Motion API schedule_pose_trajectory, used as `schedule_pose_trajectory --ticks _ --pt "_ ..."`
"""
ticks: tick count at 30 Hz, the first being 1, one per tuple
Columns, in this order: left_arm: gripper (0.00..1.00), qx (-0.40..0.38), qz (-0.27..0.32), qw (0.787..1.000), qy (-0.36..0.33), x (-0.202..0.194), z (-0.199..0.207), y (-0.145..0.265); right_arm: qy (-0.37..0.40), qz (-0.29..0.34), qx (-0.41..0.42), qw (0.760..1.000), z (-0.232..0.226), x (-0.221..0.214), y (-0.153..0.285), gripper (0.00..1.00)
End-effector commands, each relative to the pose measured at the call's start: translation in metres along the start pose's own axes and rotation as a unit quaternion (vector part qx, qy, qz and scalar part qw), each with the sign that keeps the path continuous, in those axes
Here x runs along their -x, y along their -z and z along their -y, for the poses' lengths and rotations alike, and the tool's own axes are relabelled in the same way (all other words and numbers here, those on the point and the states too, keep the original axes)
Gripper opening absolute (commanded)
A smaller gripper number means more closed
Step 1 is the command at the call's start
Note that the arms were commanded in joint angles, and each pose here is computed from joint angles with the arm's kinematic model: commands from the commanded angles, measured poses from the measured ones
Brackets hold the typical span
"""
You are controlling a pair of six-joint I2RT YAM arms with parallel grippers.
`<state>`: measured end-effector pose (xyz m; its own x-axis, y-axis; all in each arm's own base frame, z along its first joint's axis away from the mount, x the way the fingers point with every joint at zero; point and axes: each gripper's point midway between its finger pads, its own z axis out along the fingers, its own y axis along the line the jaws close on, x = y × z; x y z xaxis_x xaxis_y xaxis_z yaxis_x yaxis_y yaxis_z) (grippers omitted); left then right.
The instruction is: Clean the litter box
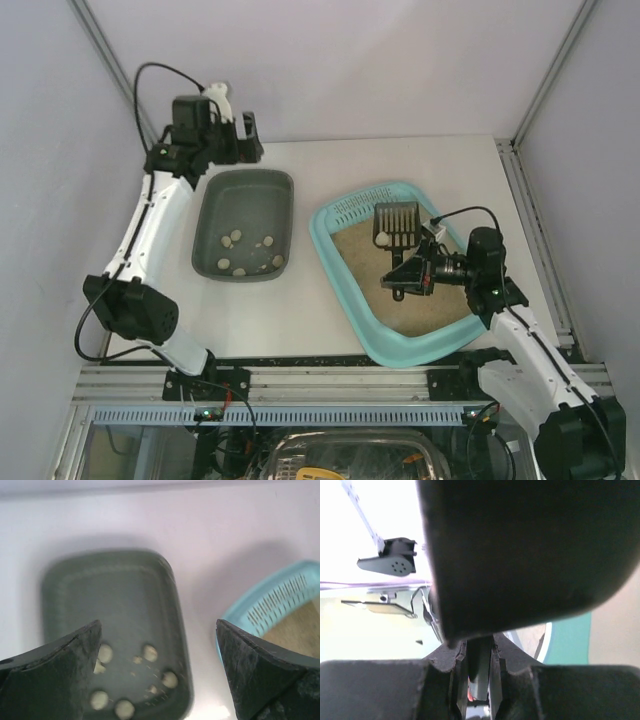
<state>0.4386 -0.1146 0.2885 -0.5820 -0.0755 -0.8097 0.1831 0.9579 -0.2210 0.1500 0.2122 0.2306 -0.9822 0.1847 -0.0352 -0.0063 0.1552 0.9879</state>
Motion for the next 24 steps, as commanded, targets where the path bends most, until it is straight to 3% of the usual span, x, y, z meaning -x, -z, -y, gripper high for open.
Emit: schedule_pose_trajectory --ticks 1,5,13,20,24 --pt "1.00 0.099 0.036 0.991 -0.077 0.048 -0.044 0.037 0.064 0.045 0.038 0.996 -0.044 0.029 0.006 0.00" --pt "1.00 0.141 0.046 0.988 -0.032 0.055 -0.071 0.052 0.086 0.015 0.027 0.996 -0.068 0.039 -0.019 0.00" --pt "1.00 0.224 0.046 0.973 0.023 0.052 -0.131 0.092 0.088 -0.031 -0.012 0.996 -0.102 0.070 -0.113 0.00" --pt "1.00 0.279 -0.017 0.955 0.100 -0.006 -0.191 0.108 0.142 -0.106 -0.106 0.978 -0.073 0.069 -0.190 0.00" --pt "1.00 0.280 -0.035 0.951 0.126 -0.036 -0.194 0.106 0.202 -0.134 -0.203 0.949 -0.033 0.075 -0.226 0.00"
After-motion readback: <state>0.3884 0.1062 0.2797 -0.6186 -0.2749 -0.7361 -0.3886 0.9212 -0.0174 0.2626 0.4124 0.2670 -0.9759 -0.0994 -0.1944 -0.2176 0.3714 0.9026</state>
